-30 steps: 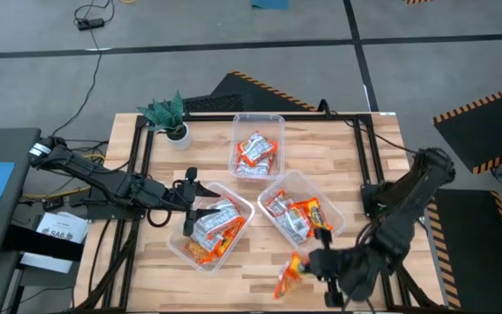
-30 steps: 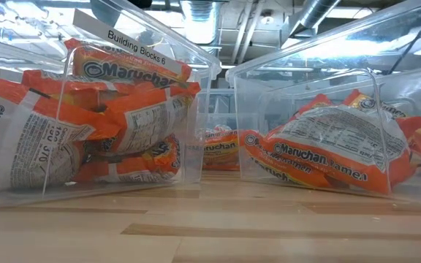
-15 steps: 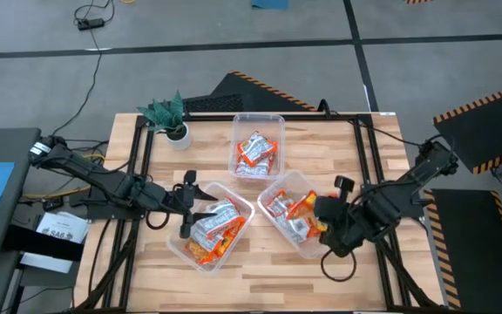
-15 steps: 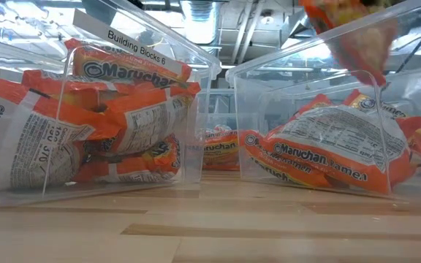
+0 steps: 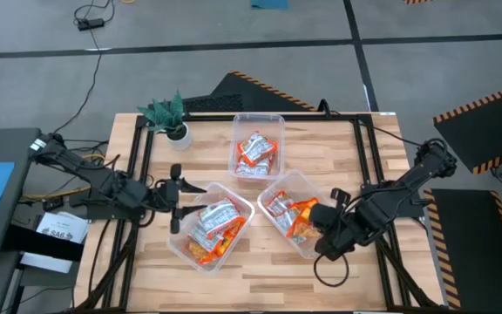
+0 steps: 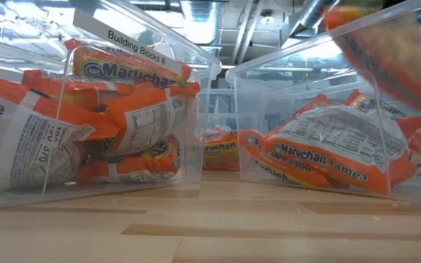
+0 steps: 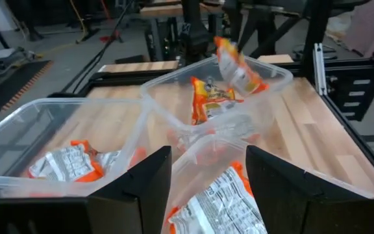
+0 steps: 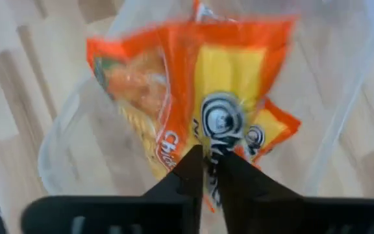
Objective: Sort Maruchan noodles
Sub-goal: Put the noodle pack into the bottom right transparent bin, then return to Home Position
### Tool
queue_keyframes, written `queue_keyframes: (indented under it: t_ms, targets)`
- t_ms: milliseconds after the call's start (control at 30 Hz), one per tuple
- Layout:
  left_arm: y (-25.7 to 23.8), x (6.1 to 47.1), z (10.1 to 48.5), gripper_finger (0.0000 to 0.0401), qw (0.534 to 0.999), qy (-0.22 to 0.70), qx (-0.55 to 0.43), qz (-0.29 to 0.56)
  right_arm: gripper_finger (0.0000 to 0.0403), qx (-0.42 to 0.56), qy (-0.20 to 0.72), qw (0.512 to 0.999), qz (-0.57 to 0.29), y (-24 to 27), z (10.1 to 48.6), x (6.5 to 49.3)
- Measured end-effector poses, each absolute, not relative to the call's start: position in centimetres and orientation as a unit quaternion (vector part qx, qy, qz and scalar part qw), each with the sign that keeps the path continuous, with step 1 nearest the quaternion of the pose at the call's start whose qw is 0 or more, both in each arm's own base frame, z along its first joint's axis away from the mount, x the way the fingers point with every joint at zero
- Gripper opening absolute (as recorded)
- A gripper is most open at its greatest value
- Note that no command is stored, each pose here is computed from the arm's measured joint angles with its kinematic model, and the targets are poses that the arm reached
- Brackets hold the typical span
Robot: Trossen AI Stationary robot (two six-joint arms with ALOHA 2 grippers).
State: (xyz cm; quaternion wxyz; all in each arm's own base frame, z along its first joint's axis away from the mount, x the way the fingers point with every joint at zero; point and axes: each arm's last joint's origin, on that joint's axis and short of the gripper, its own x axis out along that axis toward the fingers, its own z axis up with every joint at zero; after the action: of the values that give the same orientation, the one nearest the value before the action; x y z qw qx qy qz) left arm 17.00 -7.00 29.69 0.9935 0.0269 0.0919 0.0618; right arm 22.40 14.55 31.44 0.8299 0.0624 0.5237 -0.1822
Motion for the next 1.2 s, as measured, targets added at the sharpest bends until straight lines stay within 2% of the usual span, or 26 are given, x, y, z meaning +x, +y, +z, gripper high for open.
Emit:
queue_keyframes:
  t_ms: [167,333,467,533,700,933,1067,1200]
  targets:
    - [-6.8,16.9,29.3,0.0187,0.992,0.094,0.032,0.083,0.0131,0.088,0.523,0.822,-0.206,13.8,31.7,22.4]
    - [-6.7,16.8,29.3,0.0187,0.99,0.097,0.051,0.09,0.0205,0.052,0.544,0.82,-0.17,13.6,31.6,22.6]
    - [-5.3,17.1,29.2,0.0186,0.977,0.107,0.09,0.163,0.0233,0.024,0.55,0.82,-0.157,13.3,31.6,22.7]
    - [-4.2,17.0,29.2,0.0183,0.975,0.12,0.099,0.156,0.0235,0.015,0.553,0.818,-0.157,13.2,31.6,22.7]
    - [-0.8,17.0,28.6,0.0144,0.981,0.12,0.073,0.137,0.0222,-0.005,0.552,0.82,-0.155,12.8,31.7,22.7]
    - [1.3,15.5,23.8,0.0013,0.987,0.07,0.044,0.141,0.0184,-0.019,0.536,0.829,-0.157,12.1,32.9,21.5]
    - [1.2,14.2,21.9,0.0002,0.99,0.047,0.034,0.132,0.0128,-0.016,0.516,0.841,-0.164,11.2,34.1,20.3]
    - [0.5,13.1,20.5,0.0,0.993,0.029,0.017,0.109,0.004,-0.001,0.485,0.859,-0.164,10.4,35.4,19.2]
